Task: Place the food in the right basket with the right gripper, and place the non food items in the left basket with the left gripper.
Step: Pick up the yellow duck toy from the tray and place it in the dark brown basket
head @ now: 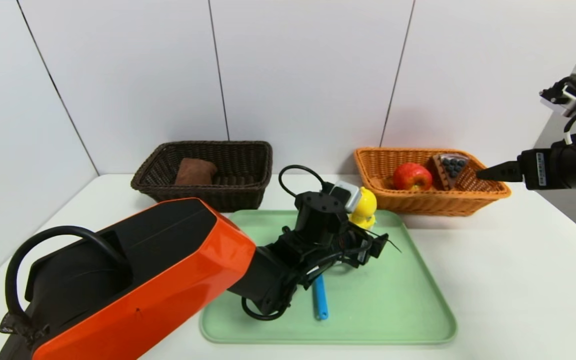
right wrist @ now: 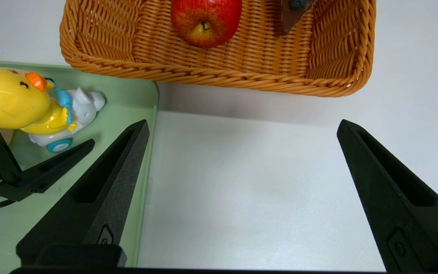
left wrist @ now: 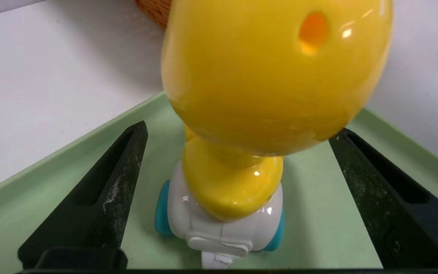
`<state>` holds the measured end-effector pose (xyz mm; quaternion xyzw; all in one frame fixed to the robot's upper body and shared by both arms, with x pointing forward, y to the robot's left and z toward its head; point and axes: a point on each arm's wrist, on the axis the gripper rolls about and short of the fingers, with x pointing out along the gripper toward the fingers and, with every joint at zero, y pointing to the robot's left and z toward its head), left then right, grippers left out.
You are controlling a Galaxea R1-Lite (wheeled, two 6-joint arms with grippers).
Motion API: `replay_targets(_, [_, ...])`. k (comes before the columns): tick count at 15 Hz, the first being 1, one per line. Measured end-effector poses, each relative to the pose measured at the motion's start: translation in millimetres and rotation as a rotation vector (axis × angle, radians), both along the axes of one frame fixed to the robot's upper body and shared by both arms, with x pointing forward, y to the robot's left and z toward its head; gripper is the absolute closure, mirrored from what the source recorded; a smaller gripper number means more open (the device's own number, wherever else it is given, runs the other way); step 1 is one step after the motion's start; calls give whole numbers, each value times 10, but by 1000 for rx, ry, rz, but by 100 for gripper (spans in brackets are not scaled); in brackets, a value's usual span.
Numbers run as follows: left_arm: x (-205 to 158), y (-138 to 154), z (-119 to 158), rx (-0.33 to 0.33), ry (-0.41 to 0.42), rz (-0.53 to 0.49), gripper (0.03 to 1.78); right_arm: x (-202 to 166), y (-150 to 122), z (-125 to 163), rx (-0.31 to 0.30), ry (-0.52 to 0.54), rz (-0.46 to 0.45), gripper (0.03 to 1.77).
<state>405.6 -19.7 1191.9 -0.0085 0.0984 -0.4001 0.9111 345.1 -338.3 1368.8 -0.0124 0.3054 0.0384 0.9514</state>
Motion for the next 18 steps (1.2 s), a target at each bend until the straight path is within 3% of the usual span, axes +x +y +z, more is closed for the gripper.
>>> replay_targets(18, [106,-43,-65,-7,-10,11,12,-21,3,-25,-2,9,5,9])
